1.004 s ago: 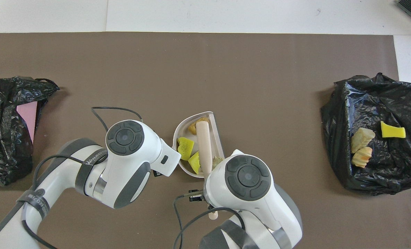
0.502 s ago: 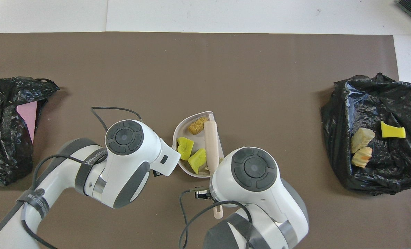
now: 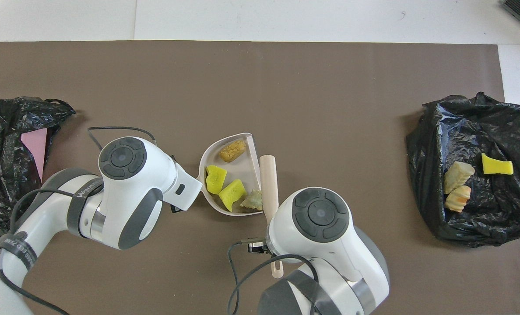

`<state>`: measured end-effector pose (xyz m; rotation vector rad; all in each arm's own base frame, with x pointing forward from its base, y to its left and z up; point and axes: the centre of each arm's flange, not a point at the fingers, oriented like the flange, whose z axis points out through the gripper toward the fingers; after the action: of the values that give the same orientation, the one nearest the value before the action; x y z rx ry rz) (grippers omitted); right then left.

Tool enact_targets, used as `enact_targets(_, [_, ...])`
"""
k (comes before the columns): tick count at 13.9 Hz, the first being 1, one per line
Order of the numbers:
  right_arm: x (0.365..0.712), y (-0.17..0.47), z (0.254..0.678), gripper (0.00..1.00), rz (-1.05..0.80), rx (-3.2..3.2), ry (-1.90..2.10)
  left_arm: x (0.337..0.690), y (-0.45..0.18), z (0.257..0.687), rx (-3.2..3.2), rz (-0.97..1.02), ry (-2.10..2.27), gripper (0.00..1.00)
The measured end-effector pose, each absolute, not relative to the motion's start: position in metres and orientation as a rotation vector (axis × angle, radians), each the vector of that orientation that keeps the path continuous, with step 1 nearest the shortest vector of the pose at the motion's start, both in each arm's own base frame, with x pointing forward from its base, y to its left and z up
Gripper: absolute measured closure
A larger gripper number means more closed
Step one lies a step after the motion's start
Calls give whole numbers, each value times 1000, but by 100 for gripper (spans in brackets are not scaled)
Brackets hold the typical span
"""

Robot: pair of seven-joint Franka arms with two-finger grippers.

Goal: Sweep and dump trash in bin
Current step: 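Carry the loaded dustpan to the trash bag with the left gripper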

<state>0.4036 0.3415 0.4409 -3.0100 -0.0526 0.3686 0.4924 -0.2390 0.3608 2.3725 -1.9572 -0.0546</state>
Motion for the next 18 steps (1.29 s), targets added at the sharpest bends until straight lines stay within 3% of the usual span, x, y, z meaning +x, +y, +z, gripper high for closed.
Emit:
enact_targets(5, [382, 336, 433, 74, 389, -3038, -68, 511, -195, 360, 2313, -19, -1952, 68])
enact_targets(14, [250, 372, 412, 74, 458, -3126, -89, 549, -76, 363, 2171, 228, -1906, 68])
enact_targets(18, [218, 369, 400, 74, 490, -3116, -106, 565, -40, 387, 2185, 239, -1851, 68])
